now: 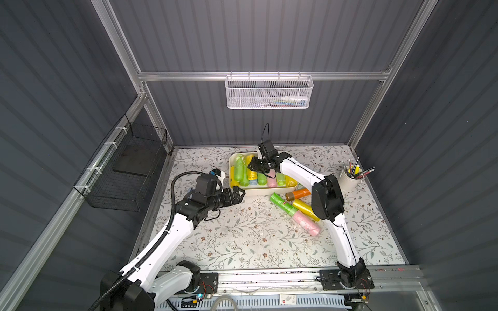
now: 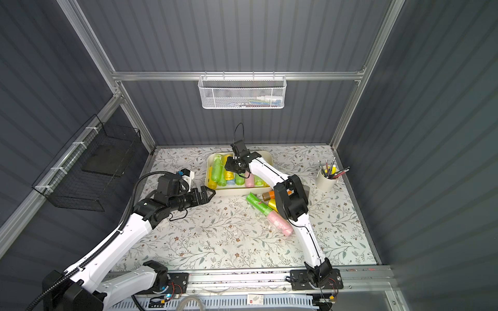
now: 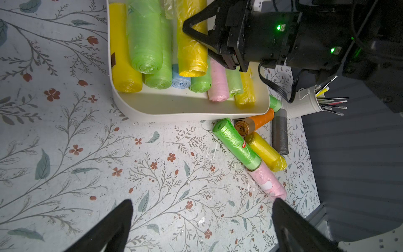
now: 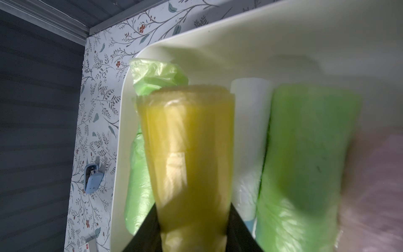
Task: Put the roll of trash bags into the storage box
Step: Place the roll of trash bags in the storage box.
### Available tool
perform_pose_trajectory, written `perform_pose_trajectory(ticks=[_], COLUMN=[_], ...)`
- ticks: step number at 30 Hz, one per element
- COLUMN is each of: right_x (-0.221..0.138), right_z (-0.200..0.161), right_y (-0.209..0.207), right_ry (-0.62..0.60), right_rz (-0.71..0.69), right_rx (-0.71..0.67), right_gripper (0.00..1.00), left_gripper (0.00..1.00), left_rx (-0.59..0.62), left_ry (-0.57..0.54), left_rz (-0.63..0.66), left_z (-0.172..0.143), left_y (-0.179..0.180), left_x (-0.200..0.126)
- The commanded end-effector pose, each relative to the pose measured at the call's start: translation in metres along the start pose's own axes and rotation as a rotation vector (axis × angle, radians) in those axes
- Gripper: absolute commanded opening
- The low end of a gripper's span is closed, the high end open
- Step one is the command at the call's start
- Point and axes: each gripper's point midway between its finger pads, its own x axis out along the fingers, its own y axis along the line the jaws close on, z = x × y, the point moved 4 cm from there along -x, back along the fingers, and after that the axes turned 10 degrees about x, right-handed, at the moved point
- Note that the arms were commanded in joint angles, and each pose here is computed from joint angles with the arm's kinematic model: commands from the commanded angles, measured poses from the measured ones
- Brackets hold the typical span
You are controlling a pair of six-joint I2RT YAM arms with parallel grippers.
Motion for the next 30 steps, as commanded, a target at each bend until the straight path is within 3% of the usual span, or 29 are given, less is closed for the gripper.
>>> perform_pose_trajectory(ticks=[1, 12, 13, 16, 30], right_x=[0.0, 0.011, 0.011, 0.012, -0.043], right_z=[0.01, 0.013, 0.012, 0.009, 0.024], right_y=[0.011, 0.016, 0.017, 0.017, 0.029], right_ry=[-0.019, 0.007, 0.012, 0.048, -0.059], right_rz=[0.052, 0.138, 0.143, 0.17, 0.161], right_rx=[0.012, 0.066, 0.067, 0.069, 0.02], right_gripper=[0.38, 0.39, 0.42, 0.63, 0.79], left_gripper=[1.0, 1.0, 1.0, 1.0, 1.0], left_rx=[0.024, 0.023, 0.023, 0.028, 0.051], left_ry=[-0.005, 0.008, 0.008, 0.01, 0.01], left_rz=[-0.005, -0.011, -0.011, -0.007, 0.015], left_z=[0.005, 0.004, 0.004, 0.004, 0.006], left_y=[-0.003, -0.003, -0.003, -0.003, 0.0], left_x=[-0.002, 0.002, 0.002, 0.002, 0.005])
